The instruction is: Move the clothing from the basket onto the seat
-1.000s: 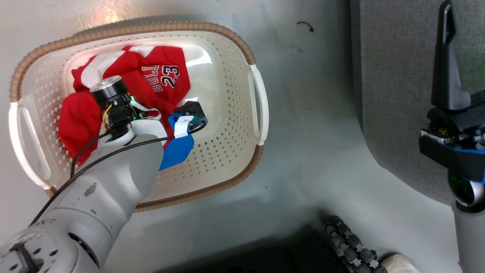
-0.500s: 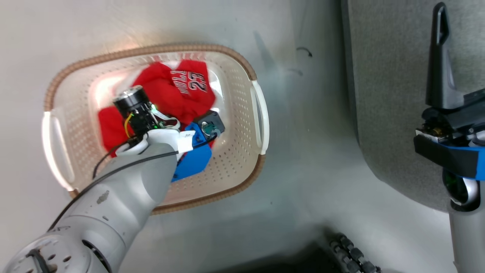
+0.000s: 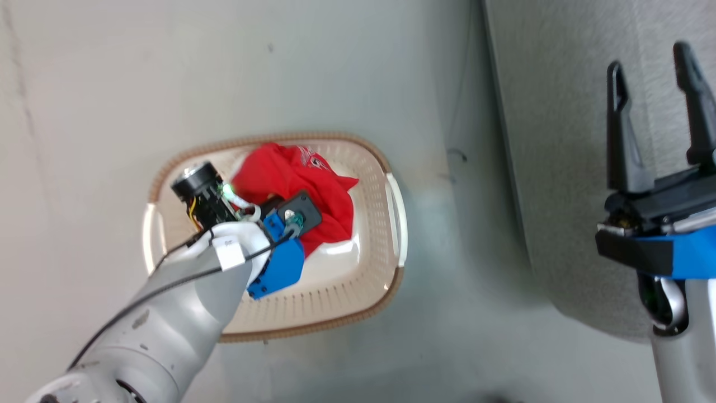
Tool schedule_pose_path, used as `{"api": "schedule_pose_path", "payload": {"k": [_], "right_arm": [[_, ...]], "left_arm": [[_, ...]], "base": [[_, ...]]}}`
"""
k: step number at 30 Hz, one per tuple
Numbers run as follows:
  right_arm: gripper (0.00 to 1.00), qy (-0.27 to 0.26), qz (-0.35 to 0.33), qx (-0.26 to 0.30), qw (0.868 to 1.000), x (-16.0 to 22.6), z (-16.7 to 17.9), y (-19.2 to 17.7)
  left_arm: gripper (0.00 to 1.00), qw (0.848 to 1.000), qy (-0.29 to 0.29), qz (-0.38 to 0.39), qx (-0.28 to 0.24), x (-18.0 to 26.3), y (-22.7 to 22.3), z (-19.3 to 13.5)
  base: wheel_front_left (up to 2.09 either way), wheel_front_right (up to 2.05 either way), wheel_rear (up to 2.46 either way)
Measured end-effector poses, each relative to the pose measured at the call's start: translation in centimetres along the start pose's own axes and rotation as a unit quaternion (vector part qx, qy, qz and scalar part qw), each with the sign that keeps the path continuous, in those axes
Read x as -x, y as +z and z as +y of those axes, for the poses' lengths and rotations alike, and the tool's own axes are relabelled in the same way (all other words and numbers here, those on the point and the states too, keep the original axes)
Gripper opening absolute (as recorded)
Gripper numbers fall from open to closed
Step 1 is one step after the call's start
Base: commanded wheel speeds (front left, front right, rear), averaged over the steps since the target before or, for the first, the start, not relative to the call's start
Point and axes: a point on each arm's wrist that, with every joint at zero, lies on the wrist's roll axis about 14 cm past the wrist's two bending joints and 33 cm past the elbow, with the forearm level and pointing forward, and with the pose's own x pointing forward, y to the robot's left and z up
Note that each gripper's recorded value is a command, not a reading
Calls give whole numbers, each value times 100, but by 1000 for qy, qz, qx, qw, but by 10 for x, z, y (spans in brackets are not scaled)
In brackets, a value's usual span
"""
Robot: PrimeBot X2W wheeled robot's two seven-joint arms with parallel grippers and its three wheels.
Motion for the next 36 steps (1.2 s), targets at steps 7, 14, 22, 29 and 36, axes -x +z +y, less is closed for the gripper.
{"api": "schedule_pose_path", "payload": {"k": [7, 14, 22, 29, 36], "right_arm": [[100, -7, -24, -5, 1000, 20, 0, 35], [100, -9, -48, -12, 999, 38, 3, 64], [100, -12, -61, -22, 998, 63, 9, 84], [100, -13, -75, -29, 997, 87, 15, 100], [100, -13, -89, -34, 995, 106, 19, 113]], "left_arm": [[0, 997, 51, -56, 29, 41, 36, 11], [0, 987, 100, -111, 67, 79, 67, 17], [0, 964, 145, -203, 92, 128, 115, 23], [0, 940, 180, -268, 109, 174, 134, 22], [0, 909, 207, -342, 121, 218, 162, 21]], "base": [[0, 0, 0], [0, 0, 0], [0, 0, 0], [0, 0, 0], [0, 0, 0]]}}
